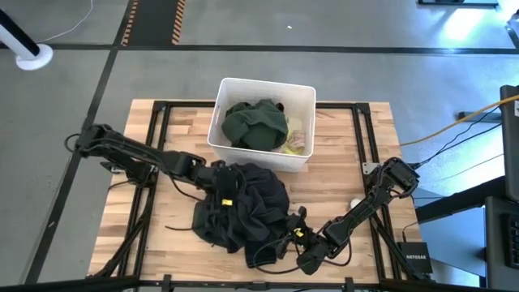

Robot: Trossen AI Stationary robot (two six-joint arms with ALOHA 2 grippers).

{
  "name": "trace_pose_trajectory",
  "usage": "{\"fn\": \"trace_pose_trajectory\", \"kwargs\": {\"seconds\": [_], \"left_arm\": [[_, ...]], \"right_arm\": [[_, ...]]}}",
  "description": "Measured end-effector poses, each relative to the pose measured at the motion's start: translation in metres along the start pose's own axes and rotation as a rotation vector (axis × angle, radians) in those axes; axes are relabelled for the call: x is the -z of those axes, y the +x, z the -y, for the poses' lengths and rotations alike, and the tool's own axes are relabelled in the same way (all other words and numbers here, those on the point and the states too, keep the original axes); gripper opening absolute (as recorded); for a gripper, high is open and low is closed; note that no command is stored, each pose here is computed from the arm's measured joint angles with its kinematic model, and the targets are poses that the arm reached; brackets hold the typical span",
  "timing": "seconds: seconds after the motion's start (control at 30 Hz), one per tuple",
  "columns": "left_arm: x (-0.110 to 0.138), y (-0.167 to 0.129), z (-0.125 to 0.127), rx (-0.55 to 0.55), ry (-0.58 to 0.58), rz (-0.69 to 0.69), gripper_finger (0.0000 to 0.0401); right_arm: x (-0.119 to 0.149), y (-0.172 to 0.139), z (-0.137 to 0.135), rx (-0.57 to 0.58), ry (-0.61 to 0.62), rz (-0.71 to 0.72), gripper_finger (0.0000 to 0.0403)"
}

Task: Sort clothes
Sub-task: Put the black pants into the white bin

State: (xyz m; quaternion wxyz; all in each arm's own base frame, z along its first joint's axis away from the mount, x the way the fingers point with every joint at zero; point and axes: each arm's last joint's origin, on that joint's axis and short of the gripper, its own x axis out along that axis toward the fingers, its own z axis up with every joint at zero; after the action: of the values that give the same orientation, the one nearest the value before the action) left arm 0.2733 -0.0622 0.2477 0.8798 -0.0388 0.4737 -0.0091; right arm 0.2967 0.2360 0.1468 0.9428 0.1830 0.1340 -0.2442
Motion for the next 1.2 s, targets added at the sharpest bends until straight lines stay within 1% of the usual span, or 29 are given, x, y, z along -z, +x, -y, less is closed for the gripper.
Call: {"fn": "trace_pose_trajectory", "kwargs": {"seconds": [0.13, 0.3, 0.37, 0.47, 0.57, 0.63, 0.7, 0.93, 1.1, 1.2], "left_arm": [[0.000, 0.011, 0.008, -0.013, 0.030, -0.001, 0.0228], [0.003, 0.023, 0.009, -0.107, 0.096, -0.034, 0.0225], [0.003, 0.027, 0.010, -0.161, 0.148, -0.027, 0.0209], [0.002, 0.028, 0.014, -0.274, 0.210, 0.013, 0.0157], [-0.001, 0.023, 0.019, -0.364, 0.252, 0.086, 0.0086], [-0.004, 0.018, 0.024, -0.393, 0.266, 0.144, 0.0039], [-0.007, 0.011, 0.030, -0.408, 0.288, 0.193, 0.0015], [-0.034, -0.021, 0.052, -0.484, 0.381, 0.391, 0.0028], [-0.056, -0.055, 0.054, -0.503, 0.418, 0.535, 0.0010], [-0.068, -0.074, 0.051, -0.540, 0.444, 0.610, 0.0010]], "right_arm": [[0.000, 0.000, 0.000, 0.000, 0.000, 0.000, 0.0188], [0.000, 0.000, 0.000, 0.000, 0.000, 0.000, 0.0188], [0.000, 0.000, 0.000, 0.000, 0.000, 0.000, 0.0188], [0.000, 0.000, 0.000, 0.000, 0.000, 0.000, 0.0188], [0.000, 0.000, 0.000, 0.000, 0.000, 0.000, 0.0188], [0.000, 0.000, 0.000, 0.000, 0.000, 0.000, 0.0188], [0.000, 0.000, 0.000, 0.002, -0.001, 0.002, 0.0188], [0.000, 0.000, 0.000, 0.006, -0.002, 0.007, 0.0188], [0.000, 0.000, 0.000, 0.006, -0.003, 0.007, 0.0188], [0.000, 0.000, 0.000, 0.007, -0.003, 0.008, 0.0188]]}}
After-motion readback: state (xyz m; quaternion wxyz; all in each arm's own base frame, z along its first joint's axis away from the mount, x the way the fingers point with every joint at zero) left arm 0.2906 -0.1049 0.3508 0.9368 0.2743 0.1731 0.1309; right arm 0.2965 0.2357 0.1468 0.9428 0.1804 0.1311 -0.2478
